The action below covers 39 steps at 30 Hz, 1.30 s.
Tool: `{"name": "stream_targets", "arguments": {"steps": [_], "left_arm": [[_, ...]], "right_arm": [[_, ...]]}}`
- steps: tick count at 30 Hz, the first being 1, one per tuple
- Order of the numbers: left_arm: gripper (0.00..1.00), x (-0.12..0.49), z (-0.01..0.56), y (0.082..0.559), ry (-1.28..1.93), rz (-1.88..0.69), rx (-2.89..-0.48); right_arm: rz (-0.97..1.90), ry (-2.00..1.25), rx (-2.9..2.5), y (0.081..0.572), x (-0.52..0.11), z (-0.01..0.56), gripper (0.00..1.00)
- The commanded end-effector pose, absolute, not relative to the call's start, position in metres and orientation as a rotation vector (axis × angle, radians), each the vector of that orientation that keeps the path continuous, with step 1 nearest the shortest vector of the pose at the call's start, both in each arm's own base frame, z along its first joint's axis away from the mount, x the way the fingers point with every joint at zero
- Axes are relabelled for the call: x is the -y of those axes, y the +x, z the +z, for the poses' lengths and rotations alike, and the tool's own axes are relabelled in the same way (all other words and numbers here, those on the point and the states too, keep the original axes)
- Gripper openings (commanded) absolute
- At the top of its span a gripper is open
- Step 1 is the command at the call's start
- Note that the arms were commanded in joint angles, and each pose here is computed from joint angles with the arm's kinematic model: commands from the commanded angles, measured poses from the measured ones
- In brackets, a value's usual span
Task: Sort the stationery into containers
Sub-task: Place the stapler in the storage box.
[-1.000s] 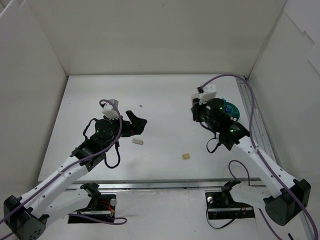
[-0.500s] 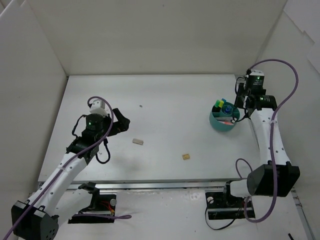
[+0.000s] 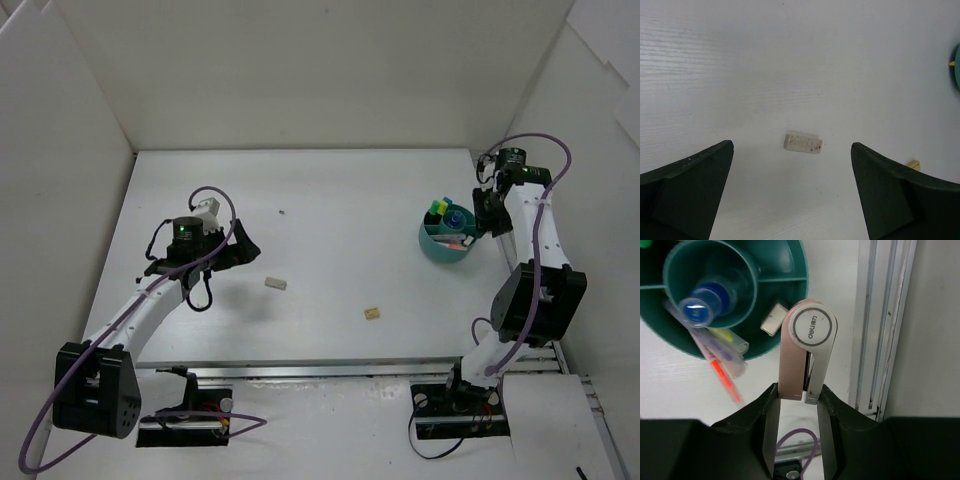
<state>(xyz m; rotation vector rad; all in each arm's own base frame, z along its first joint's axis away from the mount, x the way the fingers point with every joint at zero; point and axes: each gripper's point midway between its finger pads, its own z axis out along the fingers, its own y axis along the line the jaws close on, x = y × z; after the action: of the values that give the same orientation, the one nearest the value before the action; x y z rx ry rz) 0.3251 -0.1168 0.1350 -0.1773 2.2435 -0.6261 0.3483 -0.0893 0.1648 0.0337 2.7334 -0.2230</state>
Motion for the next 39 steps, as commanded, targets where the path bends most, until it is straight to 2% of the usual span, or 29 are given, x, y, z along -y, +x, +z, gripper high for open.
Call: {"name": "stream_targets", "arguments": {"steps": [1, 10, 19, 20, 31, 33, 39], "left_arm": [[0.99, 0.127, 0.171, 0.343, -0.03, -0.689, -2.127], [1.0, 0.128, 0.166, 0.341, 0.009, -0.687, -2.138], [0.99, 0.124, 0.162, 0.338, -0.026, -0.686, -2.144], [1.0, 0.124, 0.161, 0.338, -0.029, -0.689, -2.146], [0.99, 0.127, 0.161, 0.336, -0.032, -0.713, -2.14], [1.0, 0.128, 0.16, 0.335, -0.03, -0.721, -2.142], [0.99, 0.13, 0.163, 0.335, -0.023, -0.734, -2.117]], "right_arm": [[-0.196, -0.048, -2.777, 0.34, 0.099, 0.171, 0.02], [-0.032, -0.149, -2.92, 0.329, 0.083, 0.141, 0.06], [0.068, -0.065, -2.955, 0.337, 0.072, 0.127, 0.21], [0.072, -0.062, -2.964, 0.337, 0.072, 0.125, 0.25], [0.004, -0.046, -3.023, 0.335, 0.069, 0.12, 0.39], [0.007, -0.03, -3.017, 0.339, 0.069, 0.12, 0.47], [0.053, -0.058, -2.991, 0.347, 0.054, 0.124, 0.52]]}}
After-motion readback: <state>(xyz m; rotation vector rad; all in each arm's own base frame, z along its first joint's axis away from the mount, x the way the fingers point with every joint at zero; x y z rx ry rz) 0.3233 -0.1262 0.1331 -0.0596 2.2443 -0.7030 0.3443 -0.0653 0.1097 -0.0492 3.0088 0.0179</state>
